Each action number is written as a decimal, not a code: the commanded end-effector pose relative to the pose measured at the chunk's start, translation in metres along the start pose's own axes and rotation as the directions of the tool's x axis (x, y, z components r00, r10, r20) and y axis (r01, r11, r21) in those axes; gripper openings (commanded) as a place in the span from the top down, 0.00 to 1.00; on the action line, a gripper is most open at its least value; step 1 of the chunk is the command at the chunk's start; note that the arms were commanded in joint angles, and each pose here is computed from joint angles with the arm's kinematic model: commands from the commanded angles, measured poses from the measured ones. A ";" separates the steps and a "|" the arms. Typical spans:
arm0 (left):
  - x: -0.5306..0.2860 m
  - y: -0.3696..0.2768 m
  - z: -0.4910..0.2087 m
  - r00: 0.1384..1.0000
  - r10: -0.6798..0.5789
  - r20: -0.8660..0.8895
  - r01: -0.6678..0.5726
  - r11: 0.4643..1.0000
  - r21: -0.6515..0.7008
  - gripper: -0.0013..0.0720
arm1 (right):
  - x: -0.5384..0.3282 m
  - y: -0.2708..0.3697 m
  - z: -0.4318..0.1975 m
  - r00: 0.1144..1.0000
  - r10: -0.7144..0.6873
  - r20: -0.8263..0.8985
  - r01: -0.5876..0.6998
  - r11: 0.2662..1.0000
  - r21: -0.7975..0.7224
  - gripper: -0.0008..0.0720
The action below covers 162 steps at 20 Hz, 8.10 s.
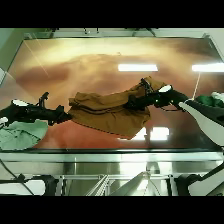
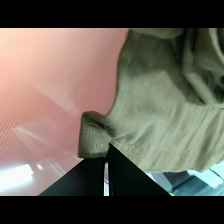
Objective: Fold the shirts.
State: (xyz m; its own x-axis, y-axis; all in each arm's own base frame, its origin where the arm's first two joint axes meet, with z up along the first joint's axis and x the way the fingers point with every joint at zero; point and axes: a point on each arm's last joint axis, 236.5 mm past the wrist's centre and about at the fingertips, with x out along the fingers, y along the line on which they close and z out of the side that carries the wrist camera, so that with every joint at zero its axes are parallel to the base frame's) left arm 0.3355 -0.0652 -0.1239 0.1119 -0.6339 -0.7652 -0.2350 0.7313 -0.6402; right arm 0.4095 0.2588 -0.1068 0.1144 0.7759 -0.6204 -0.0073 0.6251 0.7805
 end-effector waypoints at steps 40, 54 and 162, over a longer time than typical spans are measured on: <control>-0.096 -0.151 0.210 0.907 0.045 0.418 -0.303 0.758 0.577 0.91 | -0.259 -0.062 0.130 0.608 -0.229 0.761 0.149 0.974 0.173 0.86; -0.124 -0.034 0.019 0.993 0.098 -0.066 -0.087 0.986 0.142 0.02 | -0.312 -0.185 -0.039 0.901 -0.318 0.295 0.282 0.946 0.159 0.37; -0.104 -0.033 0.162 0.991 -0.129 -0.031 0.132 0.969 0.210 0.24 | -0.275 -0.118 0.028 0.980 -0.052 0.190 0.044 0.998 0.047 0.55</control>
State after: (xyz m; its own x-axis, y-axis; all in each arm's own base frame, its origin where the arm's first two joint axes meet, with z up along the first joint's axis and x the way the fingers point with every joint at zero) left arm 0.5233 -0.0063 -0.0457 0.1608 -0.7535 -0.6375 0.0321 0.6495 -0.7596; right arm 0.4552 -0.0138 -0.0297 0.4082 0.7260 -0.5534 -0.0304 0.6166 0.7867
